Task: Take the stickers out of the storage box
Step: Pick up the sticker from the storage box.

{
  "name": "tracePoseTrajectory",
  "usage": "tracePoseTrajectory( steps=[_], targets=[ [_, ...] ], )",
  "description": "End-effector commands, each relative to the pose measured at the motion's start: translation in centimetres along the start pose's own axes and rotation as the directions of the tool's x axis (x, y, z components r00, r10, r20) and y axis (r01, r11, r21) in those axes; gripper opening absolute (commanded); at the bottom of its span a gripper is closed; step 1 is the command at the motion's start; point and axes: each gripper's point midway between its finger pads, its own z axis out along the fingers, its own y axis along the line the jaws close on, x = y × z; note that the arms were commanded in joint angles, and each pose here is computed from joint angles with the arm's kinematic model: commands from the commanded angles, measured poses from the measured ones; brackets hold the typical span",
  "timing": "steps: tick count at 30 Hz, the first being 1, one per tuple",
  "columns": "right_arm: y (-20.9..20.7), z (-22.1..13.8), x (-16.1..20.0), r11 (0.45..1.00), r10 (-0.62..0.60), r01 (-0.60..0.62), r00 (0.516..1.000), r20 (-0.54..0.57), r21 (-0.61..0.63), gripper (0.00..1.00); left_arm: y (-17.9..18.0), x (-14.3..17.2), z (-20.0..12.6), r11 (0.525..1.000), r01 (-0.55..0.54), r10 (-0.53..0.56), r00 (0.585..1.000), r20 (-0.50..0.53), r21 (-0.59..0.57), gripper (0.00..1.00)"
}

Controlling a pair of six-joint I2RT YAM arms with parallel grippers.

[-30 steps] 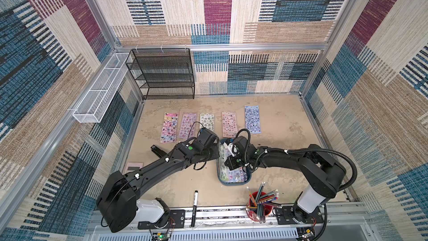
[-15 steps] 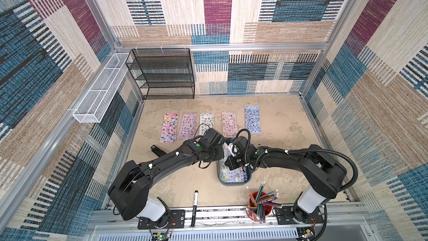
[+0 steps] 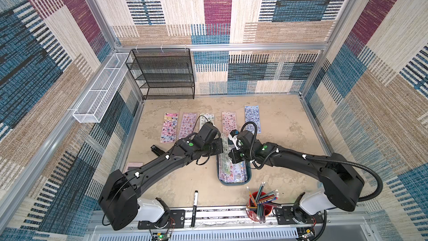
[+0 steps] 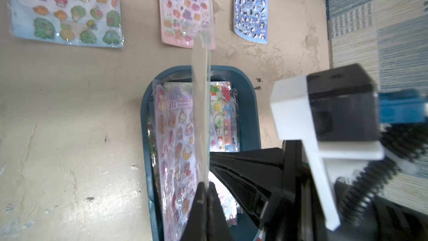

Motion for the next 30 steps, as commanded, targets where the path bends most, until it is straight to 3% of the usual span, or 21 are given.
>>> tracePoseTrajectory(
  steps=[1,7,17,22,30],
  targets=[
    [-0.1,-1.9,-1.5,0.999,-0.007,0.005,0.999,0.050,0.039,0.00,-1.1,-0.6,-0.8,0.996,-0.001,-0.001,1.000,0.020,0.090,0.00],
    [0.2,-6.7,-5.2,0.998,-0.025,0.013,0.981,0.194,0.065,0.08,-1.9,-2.8,-3.6,0.976,-0.008,-0.015,0.995,0.101,0.218,0.00],
    [-0.6,-11.2,-8.8,0.994,-0.073,0.041,0.939,0.337,0.101,0.55,-2.3,-6.3,-9.4,0.946,-0.104,0.019,0.964,0.267,0.307,0.00],
    [2.5,-13.1,-9.7,0.989,-0.111,0.142,0.905,0.411,-0.045,0.73,-3.5,-6.4,-11.5,0.909,-0.173,0.053,0.951,0.306,0.378,0.00],
    [7.5,-16.1,-10.4,0.882,-0.034,0.252,0.878,0.477,-0.400,0.76,-5.6,-7.4,-15.0,0.841,-0.269,0.072,0.916,0.395,0.469,0.00]
  ],
)
